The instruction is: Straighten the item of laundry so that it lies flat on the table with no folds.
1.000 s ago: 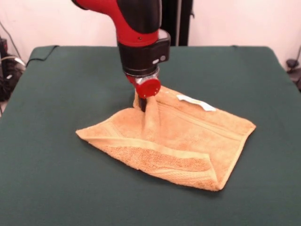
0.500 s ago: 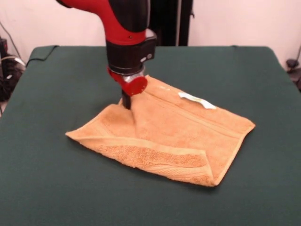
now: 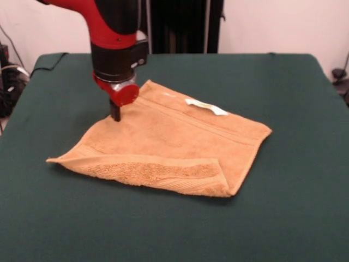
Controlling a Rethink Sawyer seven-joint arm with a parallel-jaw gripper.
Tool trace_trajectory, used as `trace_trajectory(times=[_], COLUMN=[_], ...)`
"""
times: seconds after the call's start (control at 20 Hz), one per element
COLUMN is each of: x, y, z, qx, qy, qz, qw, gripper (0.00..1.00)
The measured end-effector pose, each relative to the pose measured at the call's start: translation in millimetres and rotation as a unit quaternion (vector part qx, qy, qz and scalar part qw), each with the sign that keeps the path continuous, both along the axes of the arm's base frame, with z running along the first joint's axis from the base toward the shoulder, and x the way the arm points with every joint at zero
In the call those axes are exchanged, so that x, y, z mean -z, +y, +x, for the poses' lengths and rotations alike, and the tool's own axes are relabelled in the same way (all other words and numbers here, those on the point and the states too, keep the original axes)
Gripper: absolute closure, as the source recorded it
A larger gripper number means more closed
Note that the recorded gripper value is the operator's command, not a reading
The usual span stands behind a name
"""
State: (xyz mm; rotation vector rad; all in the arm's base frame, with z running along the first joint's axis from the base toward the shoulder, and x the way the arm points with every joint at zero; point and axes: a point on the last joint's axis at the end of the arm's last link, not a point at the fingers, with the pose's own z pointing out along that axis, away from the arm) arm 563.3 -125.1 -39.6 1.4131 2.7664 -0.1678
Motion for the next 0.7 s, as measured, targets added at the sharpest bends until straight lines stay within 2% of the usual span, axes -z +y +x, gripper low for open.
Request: trace_trajectory(times=[0.25, 0.7], x=[-0.2, -4.0], y=[-25.3, -33.2], z=[-4.0, -5.1], qx=[-0.018, -0.013], qy=[-0.002, 0.002], qz=[-0.012, -0.009], qw=[0.9998, 0.9999], gripper=[1.00, 1.00])
